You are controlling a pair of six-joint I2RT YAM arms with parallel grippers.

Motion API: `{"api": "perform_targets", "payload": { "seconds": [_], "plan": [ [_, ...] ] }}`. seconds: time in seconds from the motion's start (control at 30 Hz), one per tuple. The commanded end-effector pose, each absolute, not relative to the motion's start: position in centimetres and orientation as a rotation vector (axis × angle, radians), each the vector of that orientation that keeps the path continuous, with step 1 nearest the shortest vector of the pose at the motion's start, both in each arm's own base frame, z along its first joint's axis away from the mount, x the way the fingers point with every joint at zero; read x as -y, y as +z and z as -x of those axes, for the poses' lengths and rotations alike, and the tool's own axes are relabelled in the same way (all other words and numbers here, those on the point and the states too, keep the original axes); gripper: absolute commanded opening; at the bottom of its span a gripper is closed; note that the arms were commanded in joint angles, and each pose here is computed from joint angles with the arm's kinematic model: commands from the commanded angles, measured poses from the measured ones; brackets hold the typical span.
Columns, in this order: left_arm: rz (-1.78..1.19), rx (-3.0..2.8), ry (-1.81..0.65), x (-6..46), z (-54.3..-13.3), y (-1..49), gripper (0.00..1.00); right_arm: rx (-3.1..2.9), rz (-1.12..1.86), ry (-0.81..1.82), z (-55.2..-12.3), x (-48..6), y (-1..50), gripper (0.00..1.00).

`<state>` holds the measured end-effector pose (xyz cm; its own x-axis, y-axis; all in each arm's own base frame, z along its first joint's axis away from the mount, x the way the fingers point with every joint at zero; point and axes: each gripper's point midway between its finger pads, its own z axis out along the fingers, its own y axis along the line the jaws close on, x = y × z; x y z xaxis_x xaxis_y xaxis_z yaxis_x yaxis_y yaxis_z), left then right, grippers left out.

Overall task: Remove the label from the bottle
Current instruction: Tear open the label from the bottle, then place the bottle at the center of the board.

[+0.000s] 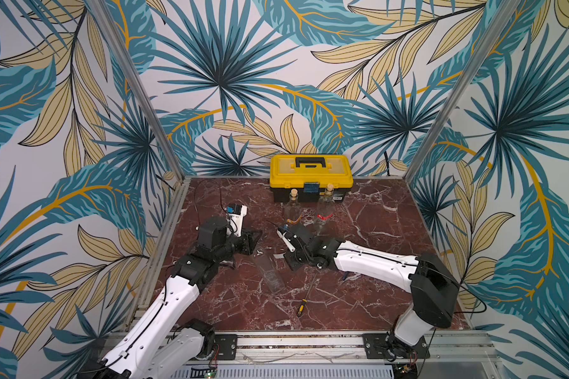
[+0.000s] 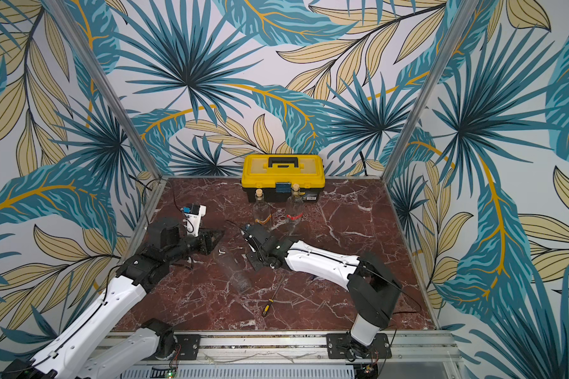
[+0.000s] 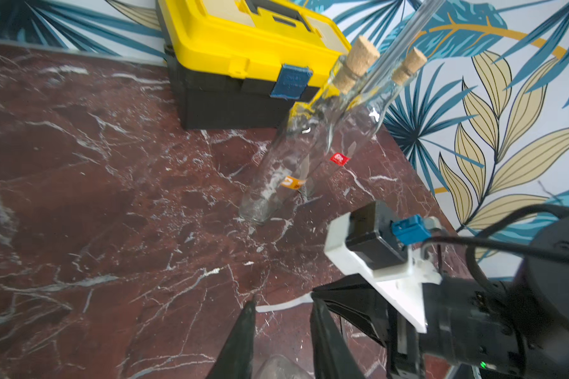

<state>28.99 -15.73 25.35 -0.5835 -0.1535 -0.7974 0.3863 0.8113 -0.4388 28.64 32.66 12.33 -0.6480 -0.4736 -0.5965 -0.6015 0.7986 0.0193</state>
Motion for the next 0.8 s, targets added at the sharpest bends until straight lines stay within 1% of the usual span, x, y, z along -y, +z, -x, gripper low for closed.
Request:
{"api": "perform_targets", "payload": {
  "seconds": [0.0, 0.4, 0.43, 0.6, 0.77],
  "plan": [
    [-0.145, -1.954, -0.679, 15.0, -30.2, 29.7, 0.00, -2.460, 0.757, 0.239, -28.0, -30.5, 12.6, 0.00],
    [-0.080, -1.952, -0.443, 12.6, -33.7, 30.5, 0.00, -2.534, 0.610, 0.233, -28.3, -26.4, 13.8, 0.00],
    [-0.072, -1.953, -0.423, 12.3, -34.1, 30.4, 0.00, -2.544, 0.569, 0.232, -28.9, -25.5, 13.9, 0.00],
    [-0.017, -1.969, -0.339, 10.9, -35.7, 30.0, 0.00, -2.557, 0.535, 0.256, -29.2, -24.7, 14.3, 0.00],
    [0.011, -1.998, -0.309, 10.2, -37.3, 29.3, 0.00, -2.553, 0.492, 0.285, -29.4, -24.2, 14.5, 0.00]
  ]
}}
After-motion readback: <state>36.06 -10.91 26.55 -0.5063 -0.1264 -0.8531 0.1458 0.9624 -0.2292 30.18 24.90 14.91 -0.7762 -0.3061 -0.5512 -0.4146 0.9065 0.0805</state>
